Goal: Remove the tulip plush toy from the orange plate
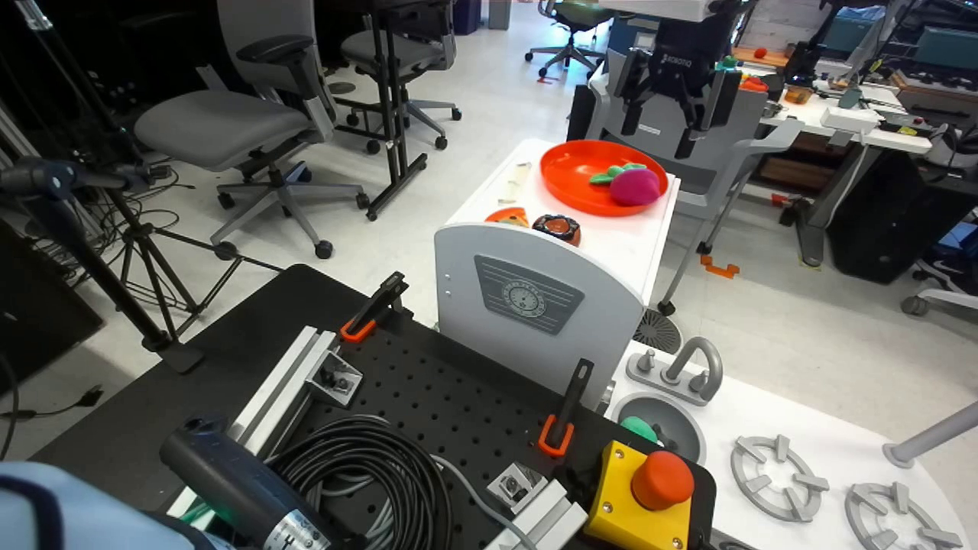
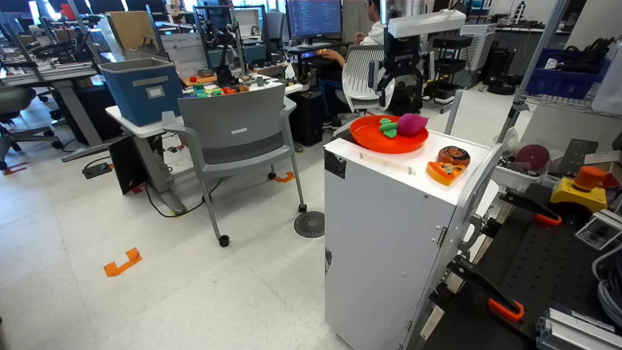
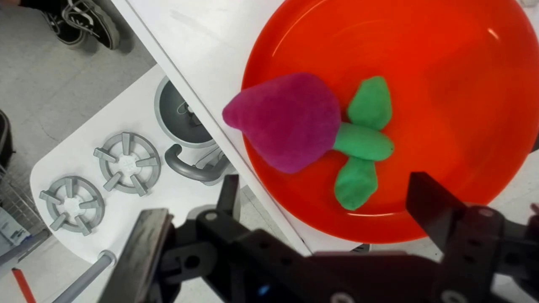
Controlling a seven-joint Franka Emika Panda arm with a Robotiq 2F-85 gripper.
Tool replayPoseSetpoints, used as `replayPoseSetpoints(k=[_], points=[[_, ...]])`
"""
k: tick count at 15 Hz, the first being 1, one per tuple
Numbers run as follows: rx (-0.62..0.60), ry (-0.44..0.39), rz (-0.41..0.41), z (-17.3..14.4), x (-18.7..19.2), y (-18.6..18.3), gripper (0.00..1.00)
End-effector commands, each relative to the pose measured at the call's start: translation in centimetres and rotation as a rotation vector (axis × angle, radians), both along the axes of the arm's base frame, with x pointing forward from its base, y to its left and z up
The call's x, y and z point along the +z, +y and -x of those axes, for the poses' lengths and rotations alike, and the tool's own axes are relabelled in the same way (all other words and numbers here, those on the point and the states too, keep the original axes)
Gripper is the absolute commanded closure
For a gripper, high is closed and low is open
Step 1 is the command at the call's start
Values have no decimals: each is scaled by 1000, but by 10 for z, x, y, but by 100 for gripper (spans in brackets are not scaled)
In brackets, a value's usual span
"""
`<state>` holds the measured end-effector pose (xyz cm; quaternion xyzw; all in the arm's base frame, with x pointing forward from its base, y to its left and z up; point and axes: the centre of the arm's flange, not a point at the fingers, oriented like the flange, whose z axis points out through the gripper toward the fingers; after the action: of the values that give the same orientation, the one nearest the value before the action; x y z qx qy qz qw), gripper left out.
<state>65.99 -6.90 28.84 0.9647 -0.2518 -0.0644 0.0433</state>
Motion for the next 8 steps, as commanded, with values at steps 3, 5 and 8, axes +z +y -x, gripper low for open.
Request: replayPoseSetpoints(k=[3, 5, 8], points=[[17, -25, 31, -7, -14, 19, 0], [13, -40, 42, -10, -17, 24, 0], [16, -52, 58, -11, -19, 25, 0]])
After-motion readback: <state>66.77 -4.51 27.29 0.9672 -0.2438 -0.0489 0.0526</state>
